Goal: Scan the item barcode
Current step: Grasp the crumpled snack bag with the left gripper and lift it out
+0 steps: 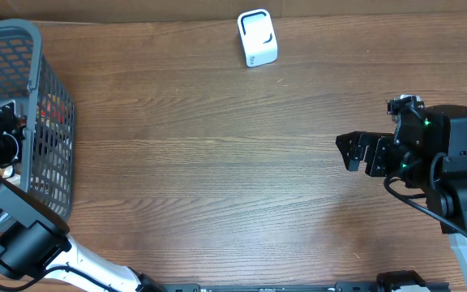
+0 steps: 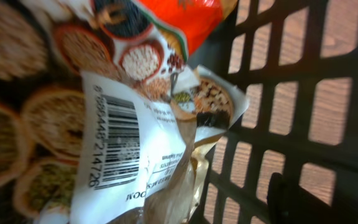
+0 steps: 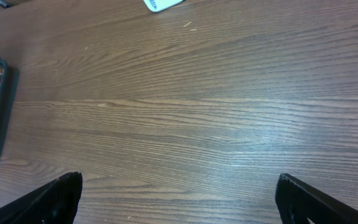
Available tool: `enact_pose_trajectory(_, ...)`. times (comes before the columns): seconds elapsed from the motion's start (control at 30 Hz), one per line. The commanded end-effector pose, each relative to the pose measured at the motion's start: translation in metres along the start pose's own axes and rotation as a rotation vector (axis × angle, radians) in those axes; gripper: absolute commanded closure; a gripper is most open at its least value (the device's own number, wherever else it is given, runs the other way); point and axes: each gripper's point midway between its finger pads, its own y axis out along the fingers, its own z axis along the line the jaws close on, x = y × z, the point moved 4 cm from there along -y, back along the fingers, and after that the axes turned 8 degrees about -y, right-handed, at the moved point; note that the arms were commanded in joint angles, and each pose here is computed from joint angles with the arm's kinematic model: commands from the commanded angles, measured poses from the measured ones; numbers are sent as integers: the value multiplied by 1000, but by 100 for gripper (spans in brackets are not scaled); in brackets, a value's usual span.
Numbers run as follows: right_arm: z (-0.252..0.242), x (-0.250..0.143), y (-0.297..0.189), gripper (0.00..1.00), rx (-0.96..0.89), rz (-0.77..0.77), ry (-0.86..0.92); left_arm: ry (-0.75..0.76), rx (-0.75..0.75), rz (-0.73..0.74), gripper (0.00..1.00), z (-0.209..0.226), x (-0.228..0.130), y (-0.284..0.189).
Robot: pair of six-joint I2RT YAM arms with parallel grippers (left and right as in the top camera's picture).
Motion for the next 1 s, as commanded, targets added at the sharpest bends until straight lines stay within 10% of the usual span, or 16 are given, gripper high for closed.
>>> enact_pose_trajectory(0.0, 3, 8, -7, 0, -1, -32, -32, -7, -2, 63, 29, -2, -16, 15)
enact_pose_trajectory(0.33, 3, 8, -6, 0, -1, -31, -32, -8, 38, 39, 88, 4, -11, 16)
enact_pose_trajectory(0.97, 3, 8, -6, 0, -1, -30, -31, -202, 178, -420, 96, -40, 104, -188)
